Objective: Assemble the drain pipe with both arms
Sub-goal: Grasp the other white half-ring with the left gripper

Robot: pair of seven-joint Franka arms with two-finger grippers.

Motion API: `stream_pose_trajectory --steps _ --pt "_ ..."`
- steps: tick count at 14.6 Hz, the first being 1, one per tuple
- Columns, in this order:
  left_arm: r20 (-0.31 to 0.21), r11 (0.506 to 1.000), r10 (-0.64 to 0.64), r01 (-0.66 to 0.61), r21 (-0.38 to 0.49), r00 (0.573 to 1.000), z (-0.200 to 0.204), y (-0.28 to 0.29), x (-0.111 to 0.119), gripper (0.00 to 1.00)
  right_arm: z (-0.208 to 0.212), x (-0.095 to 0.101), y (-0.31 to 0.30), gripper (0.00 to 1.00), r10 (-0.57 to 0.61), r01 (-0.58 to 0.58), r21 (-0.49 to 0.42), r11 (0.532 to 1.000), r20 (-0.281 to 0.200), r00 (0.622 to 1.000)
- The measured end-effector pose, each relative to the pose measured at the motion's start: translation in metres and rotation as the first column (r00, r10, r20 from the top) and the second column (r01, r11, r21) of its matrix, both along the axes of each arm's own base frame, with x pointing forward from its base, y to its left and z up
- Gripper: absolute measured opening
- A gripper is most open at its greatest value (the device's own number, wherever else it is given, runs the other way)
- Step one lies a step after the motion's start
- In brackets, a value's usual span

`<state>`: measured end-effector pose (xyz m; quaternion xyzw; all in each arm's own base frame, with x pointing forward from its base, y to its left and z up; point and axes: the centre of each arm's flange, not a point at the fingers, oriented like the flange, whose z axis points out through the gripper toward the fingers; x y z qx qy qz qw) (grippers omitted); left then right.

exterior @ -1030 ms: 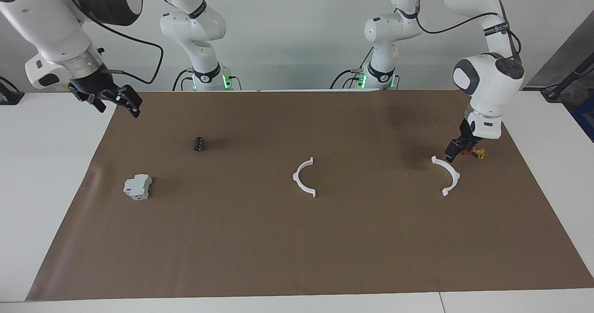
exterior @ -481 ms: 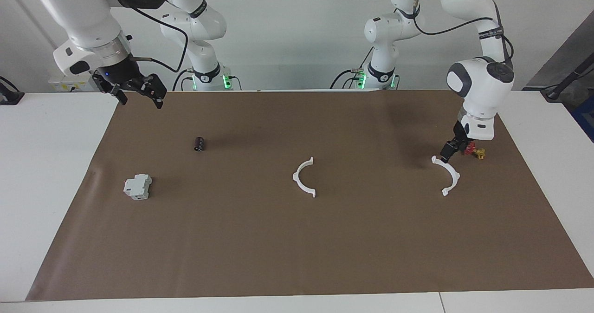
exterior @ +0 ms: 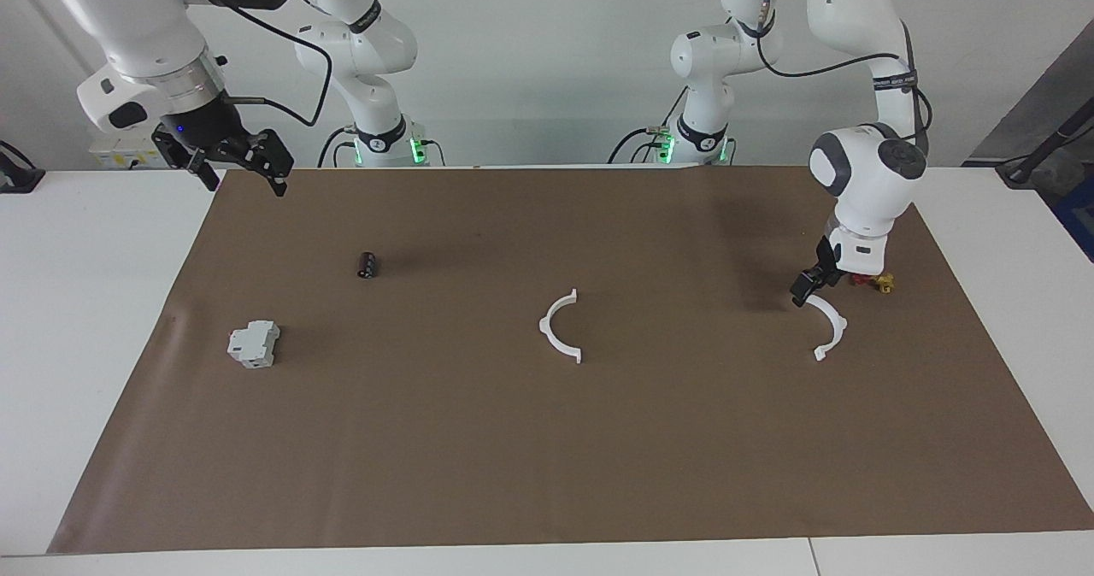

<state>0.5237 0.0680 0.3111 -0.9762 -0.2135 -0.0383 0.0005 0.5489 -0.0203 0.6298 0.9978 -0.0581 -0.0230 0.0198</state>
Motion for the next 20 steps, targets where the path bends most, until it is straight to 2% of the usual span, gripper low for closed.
stream_pose_trajectory --steps 6,10,15,20 --pt "0.009 1.000 -0.003 0.003 0.003 1.000 0.008 0.018 0.020 1.00 -0.003 0.000 0.000 1.00 0.001 -0.001 -0.003 1.000 -0.006 1.000" --pt "-0.016 1.000 -0.009 0.009 -0.004 1.000 -0.011 0.015 0.023 1.00 -0.003 0.000 0.001 1.00 0.003 -0.003 -0.003 1.000 -0.006 1.000" --pt "-0.016 1.000 -0.009 0.009 -0.004 1.000 -0.012 0.016 0.024 0.97 -0.003 0.000 0.001 1.00 0.003 -0.003 -0.003 1.000 -0.006 1.000" --pt "-0.016 0.999 -0.034 0.034 -0.002 0.999 -0.011 0.015 0.025 0.42 -0.003 0.000 0.001 1.00 0.003 -0.003 -0.003 1.000 -0.005 1.000"
